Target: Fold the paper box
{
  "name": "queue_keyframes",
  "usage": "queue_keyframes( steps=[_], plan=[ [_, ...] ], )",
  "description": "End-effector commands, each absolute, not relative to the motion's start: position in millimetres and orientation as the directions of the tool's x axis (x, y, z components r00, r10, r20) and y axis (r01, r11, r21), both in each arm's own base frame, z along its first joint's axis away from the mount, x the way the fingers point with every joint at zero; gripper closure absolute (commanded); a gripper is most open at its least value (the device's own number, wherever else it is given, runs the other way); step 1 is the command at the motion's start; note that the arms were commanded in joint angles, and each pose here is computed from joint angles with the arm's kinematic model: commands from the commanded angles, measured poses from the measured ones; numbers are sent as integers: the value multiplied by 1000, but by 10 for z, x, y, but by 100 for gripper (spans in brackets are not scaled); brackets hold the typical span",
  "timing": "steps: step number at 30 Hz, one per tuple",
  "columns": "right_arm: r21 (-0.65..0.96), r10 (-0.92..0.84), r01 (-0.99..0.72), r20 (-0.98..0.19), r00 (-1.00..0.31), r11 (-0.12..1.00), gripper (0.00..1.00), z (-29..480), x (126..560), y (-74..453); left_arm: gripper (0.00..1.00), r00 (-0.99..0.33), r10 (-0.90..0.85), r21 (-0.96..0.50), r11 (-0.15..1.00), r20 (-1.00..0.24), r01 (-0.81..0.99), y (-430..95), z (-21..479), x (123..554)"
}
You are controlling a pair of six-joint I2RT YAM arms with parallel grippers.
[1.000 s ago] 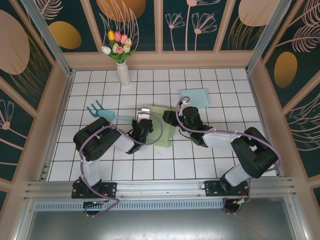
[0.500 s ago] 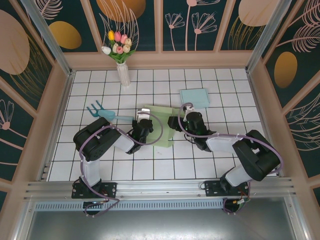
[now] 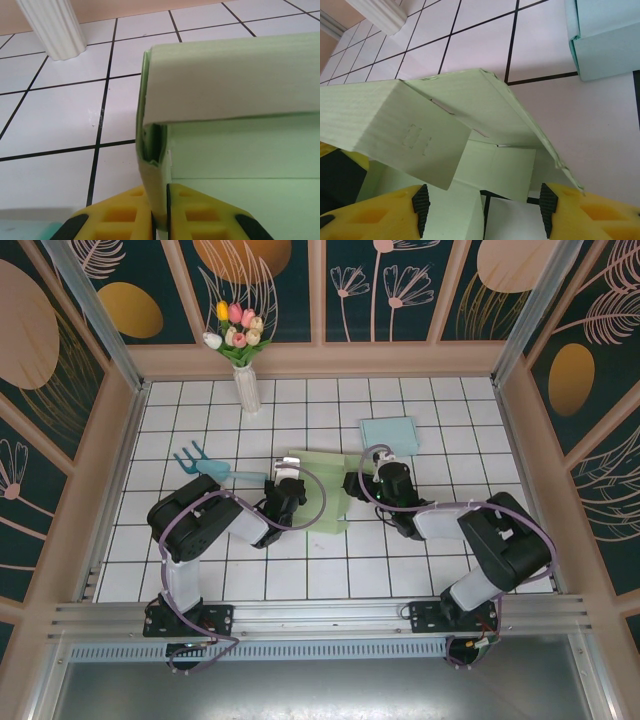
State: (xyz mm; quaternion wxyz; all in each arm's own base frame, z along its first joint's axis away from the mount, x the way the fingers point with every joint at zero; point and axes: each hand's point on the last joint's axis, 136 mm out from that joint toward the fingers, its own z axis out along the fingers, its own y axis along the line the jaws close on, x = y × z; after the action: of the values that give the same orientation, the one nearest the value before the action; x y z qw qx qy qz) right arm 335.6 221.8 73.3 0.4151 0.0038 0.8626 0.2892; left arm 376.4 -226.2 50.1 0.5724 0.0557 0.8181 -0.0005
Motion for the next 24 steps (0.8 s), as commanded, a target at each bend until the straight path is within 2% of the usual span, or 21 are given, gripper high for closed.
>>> queue_keyframes(
  steps=[1,24],
  plan=[
    [494,250,-237,-730,-636,837,36,740,3431,2191,86,-364,140,108,988,-921,108,-2254,364,3735],
    [550,263,-284,-712,-651,786,36,615,3521,2391,86,-366,141,106,988,-920,114,-2265,355,3733]
  ],
)
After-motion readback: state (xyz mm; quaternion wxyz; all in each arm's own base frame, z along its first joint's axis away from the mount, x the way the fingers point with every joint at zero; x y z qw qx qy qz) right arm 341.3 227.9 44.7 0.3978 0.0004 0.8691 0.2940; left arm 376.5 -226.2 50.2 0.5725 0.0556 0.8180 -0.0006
